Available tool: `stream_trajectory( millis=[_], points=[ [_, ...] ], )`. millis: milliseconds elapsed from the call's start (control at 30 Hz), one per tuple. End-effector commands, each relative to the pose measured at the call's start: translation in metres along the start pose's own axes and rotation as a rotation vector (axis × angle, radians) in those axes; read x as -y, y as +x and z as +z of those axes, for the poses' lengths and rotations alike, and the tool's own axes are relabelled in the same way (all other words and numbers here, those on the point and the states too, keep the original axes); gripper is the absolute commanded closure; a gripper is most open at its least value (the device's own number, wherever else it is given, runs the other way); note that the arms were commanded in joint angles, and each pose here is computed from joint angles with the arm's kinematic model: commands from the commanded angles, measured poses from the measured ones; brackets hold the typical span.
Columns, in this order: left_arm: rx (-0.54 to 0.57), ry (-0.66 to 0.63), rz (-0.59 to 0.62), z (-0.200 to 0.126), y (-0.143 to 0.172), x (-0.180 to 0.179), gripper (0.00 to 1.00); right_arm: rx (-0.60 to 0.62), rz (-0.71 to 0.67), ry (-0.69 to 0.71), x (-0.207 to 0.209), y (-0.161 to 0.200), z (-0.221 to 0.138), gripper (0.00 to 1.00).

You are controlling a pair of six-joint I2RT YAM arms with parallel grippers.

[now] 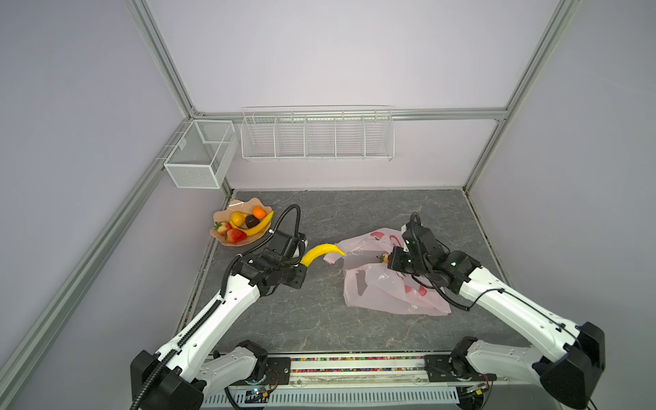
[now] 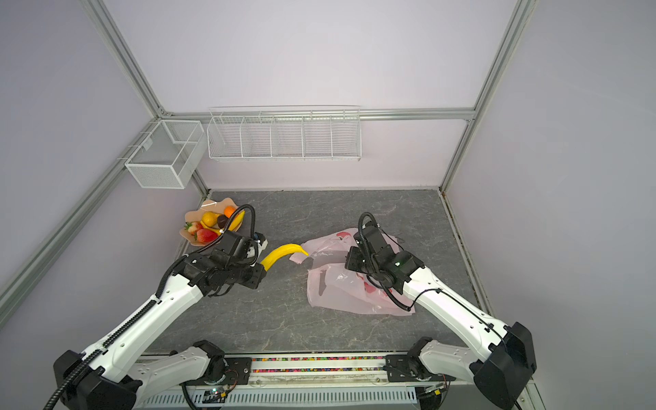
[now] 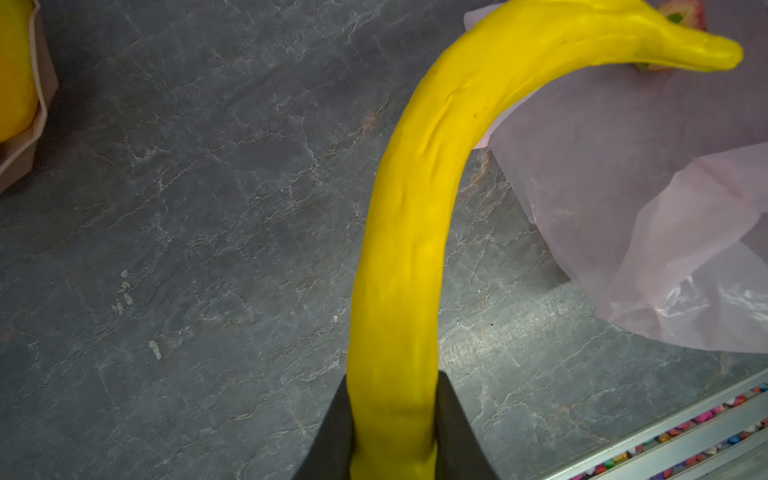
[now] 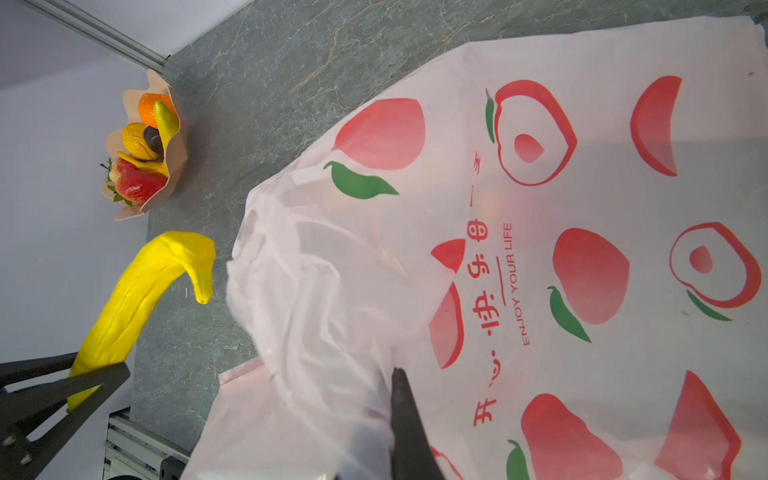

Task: Place the fruits into the plastic bag
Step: Place the fruit in the plastic bag.

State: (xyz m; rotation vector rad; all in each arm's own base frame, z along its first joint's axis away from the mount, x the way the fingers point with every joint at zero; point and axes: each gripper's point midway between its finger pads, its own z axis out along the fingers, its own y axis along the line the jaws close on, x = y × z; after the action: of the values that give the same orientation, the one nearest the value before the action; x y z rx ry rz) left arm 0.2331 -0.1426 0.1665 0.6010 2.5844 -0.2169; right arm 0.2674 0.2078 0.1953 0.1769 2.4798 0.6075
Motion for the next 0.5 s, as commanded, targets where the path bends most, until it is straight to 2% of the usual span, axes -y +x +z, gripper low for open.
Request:
stream_trajectory(
  millis=[0,100,467],
  points=[
    [-0.011,0.037,0.071,-0.007,-0.006,0.010,1.00,-0.009,-0.009,-0.006,-0.003,-0.002,-0.001,0.94],
    [-0.049,0.043,0.086,0.002,-0.005,0.012,1.00,-0.009,-0.010,-0.008,-0.004,-0.002,0.000,0.94],
    [-0.076,0.102,0.149,0.025,-0.025,0.035,1.00,-0.010,-0.005,-0.007,-0.003,-0.001,0.000,0.94]
  ],
)
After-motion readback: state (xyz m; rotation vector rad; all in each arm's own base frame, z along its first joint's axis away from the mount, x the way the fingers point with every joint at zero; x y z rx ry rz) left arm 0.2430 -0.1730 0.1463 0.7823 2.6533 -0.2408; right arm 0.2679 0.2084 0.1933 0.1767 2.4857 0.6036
